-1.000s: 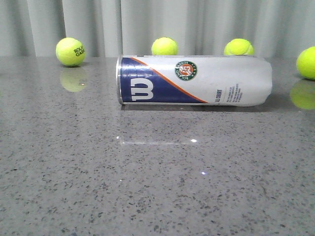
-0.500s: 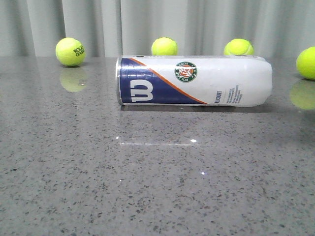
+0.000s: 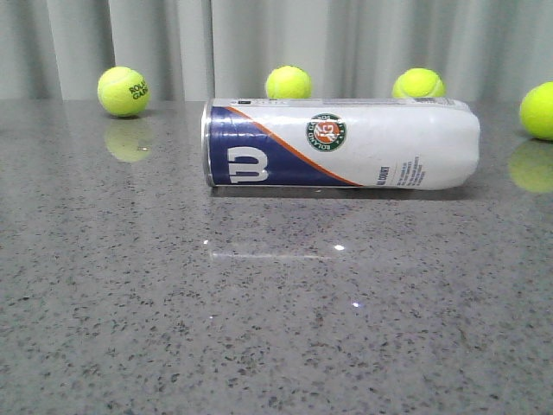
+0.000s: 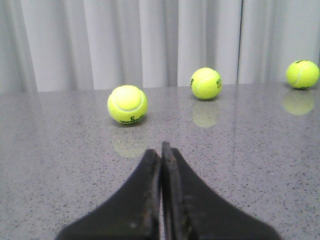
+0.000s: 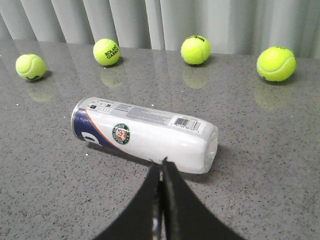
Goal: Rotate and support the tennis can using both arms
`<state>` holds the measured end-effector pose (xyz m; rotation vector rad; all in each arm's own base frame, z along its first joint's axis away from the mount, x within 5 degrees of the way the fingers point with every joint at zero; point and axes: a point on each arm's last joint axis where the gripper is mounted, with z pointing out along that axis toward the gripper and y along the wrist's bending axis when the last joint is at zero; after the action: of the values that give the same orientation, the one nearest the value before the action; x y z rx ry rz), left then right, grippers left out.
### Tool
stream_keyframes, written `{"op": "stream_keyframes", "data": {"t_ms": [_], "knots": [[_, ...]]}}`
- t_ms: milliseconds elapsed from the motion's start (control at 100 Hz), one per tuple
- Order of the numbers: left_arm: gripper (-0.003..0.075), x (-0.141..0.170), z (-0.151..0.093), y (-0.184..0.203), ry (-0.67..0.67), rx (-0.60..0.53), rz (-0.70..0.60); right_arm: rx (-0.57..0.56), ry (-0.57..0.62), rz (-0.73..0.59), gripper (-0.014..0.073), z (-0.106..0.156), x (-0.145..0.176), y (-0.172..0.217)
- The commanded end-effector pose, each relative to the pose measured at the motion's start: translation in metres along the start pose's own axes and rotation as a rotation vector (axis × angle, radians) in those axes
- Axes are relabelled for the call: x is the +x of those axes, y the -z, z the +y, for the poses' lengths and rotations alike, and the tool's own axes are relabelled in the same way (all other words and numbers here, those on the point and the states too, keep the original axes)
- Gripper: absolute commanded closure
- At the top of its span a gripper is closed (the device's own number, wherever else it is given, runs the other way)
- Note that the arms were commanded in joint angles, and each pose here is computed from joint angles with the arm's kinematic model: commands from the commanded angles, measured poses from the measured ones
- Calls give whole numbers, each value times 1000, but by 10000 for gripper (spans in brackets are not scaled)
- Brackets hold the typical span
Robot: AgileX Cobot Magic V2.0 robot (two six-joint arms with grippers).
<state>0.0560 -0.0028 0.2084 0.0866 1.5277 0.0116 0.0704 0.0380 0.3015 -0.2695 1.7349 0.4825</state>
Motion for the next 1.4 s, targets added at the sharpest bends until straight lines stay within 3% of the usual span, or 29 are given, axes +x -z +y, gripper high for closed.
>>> {"op": "stream_keyframes", "data": {"t_ms": [0, 270, 550, 810, 860, 930, 1050, 1120, 1260, 1390], "knots": [[738, -1, 0, 2, 8, -6, -95, 3, 26, -141, 654, 0, -5, 12], [739, -44, 3, 10, 8, -8, -120, -4, 30, -171, 654, -1, 5, 21], [739, -85, 5, 7, 8, 12, 216, -4, 30, -170, 654, -1, 5, 21], [731, -109, 7, -26, 5, 30, 488, -4, 30, -170, 654, -1, 5, 21], [692, -112, 7, -33, 5, 32, 523, -4, 30, -170, 654, -1, 5, 21], [581, -115, 7, -45, 5, 34, 567, -4, 30, -170, 654, -1, 5, 21], [285, -123, 5, -63, 44, 56, 614, -4, 30, -170, 654, -1, 5, 21], [178, -126, 3, -74, 85, 76, 644, -4, 30, -170, 654, -1, 5, 21], [171, -130, -7, -99, 212, 146, 693, -4, 30, -170, 654, -1, 5, 21], [172, -135, -24, -121, 338, 299, 733, -4, 30, -170, 654, -1, 5, 21]]}}
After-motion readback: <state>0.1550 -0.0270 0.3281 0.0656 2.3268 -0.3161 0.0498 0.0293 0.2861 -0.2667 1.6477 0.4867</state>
